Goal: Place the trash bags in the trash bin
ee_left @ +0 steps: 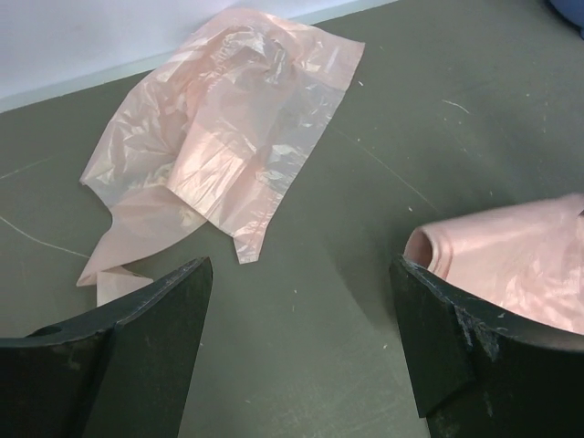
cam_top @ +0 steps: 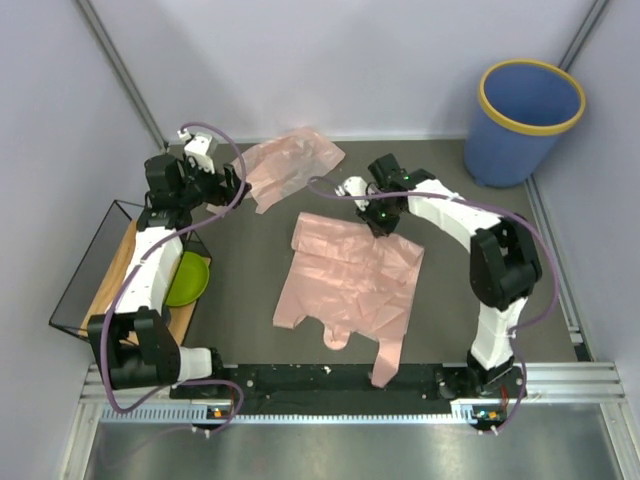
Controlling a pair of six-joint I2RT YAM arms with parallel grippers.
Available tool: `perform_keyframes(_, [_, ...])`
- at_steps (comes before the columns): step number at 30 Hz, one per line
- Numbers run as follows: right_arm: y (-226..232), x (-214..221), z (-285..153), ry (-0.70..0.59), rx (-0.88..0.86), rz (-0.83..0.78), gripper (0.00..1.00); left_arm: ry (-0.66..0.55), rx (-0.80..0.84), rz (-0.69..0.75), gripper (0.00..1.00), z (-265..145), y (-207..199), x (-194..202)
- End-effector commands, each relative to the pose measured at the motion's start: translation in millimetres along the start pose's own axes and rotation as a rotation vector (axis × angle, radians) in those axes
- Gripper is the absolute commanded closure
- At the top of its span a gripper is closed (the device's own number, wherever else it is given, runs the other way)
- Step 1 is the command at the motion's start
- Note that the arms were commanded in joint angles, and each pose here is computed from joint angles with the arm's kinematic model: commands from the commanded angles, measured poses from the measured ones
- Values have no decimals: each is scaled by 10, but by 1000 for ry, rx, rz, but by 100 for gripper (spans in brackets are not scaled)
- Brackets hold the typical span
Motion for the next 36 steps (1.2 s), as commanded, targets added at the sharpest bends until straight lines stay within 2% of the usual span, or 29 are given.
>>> perform_keyframes(1, [75, -272, -356, -184, 245, -100, 100, -48, -35, 11, 16, -23, 70, -112])
perform_keyframes(3, [162, -244, -436, -205, 322, -141, 100, -48, -36, 12, 16, -44, 61, -108])
perform_keyframes(8, [587, -51, -238, -217, 478, -286, 100, -42, -44, 24, 16, -100, 33, -80])
perform_keyframes(10, [634, 79, -182, -189, 592, -313, 100, -38, -48, 24, 16, -115, 29, -70])
perform_keyframes(12, [777, 61, -166, -227, 683, -334, 100, -34, -50, 24, 16, -134, 18, -47])
perform_keyframes(19, [1208, 286, -198, -306, 683, -345, 100, -27, -56, 20, 16, -186, -18, 22])
perform_keyframes(25, [1460, 488, 17, -246, 644, -404, 98, -25, -25, 21, 16, -199, -57, 46])
perform_keyframes(28, [1547, 587, 149, -156, 561, -389, 96, -31, 58, 52, 16, -230, -141, 36])
perform_keyframes(31, [1687, 721, 219, -75, 418, -369, 88, -39, 108, 82, 16, -276, -207, 12])
perform_keyframes(33, [1813, 747, 210, -59, 297, -354, 79, -13, 152, 87, 16, -303, -255, 50])
perform_keyframes(34, [1857, 762, 183, -51, 252, -351, 59, -20, 190, 95, 16, -312, -290, 29])
perform_keyframes(35, [1888, 781, 134, -38, 207, -345, 44, -17, 213, 97, 16, -318, -314, 36])
perform_keyframes(36, [1998, 741, 18, -68, 108, -345, 36, 5, 234, 97, 15, -331, -339, 74])
Point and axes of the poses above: each gripper's point midway between its finger pads, its own z axis out along the fingers, its own y axis along the line the jaws close on, x = y × z, the point moved 8 cm from there along -z, back along the fingers, and after that the axes turned 12 degrees about z, right-handed, at the moved point
